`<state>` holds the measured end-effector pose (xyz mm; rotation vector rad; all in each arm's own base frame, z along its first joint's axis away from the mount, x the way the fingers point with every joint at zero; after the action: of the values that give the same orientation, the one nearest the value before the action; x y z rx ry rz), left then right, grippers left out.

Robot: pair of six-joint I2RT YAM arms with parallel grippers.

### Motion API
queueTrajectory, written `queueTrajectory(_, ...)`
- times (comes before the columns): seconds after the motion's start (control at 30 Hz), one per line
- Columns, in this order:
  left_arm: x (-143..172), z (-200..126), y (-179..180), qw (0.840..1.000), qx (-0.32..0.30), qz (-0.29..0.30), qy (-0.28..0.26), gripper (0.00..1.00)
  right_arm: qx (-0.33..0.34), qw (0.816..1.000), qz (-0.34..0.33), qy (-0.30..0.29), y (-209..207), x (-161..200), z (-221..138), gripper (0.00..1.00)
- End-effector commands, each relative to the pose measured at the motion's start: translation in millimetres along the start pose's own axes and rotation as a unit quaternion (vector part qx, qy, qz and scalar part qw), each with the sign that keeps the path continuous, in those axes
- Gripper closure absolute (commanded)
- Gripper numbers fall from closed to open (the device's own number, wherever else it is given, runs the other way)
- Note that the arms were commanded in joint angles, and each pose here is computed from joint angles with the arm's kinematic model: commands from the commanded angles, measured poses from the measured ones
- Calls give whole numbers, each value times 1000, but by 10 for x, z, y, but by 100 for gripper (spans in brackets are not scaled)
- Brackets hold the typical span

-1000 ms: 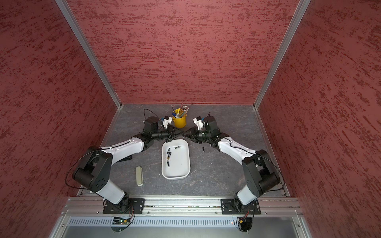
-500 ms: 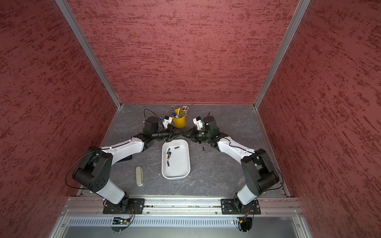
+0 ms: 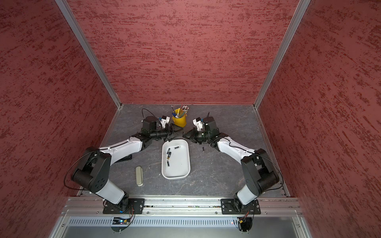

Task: Take the batteries out of the storage box
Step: Pick up the battery from the storage box, then place the battery at the center of the board.

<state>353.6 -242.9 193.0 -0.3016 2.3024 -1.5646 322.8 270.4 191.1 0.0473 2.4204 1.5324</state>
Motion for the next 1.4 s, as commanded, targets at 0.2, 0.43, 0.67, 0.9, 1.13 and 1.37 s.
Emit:
queueTrajectory(0.2, -200, -433, 38, 995, -76, 39, -43, 31, 234, 971, -41, 10, -542, 286, -668, 88)
queueTrajectory(0.43, -179, -397, 117, 996, -82, 31, -33, 31, 416, 905, -81, 27, -942, 323, -1113, 88)
queueTrajectory(0.67, -149, -353, 157, 996, -84, 28, -27, 31, 481, 871, -97, 37, -1180, 185, -1120, 88)
queueTrajectory(0.9, -142, -314, 214, 996, -87, 18, -27, 31, 496, 861, -107, 39, -1315, 19, -963, 88)
queueTrajectory(1.13, -125, -267, 257, 996, -88, 9, -22, 31, 491, 860, -121, 65, -1395, -55, -730, 88)
queueTrajectory(1.37, -107, -243, 265, 996, -87, 7, -20, 31, 490, 859, -116, 87, -1533, -19, -561, 88)
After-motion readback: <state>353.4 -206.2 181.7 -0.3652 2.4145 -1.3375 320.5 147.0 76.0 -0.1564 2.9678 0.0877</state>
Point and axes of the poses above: each gripper's point midway between its finger pads, its own z axis out along the fingers, its own y axis along the line the jaws close on, x = y × z, the point moved 3 cm from there along -z, back along the fingers
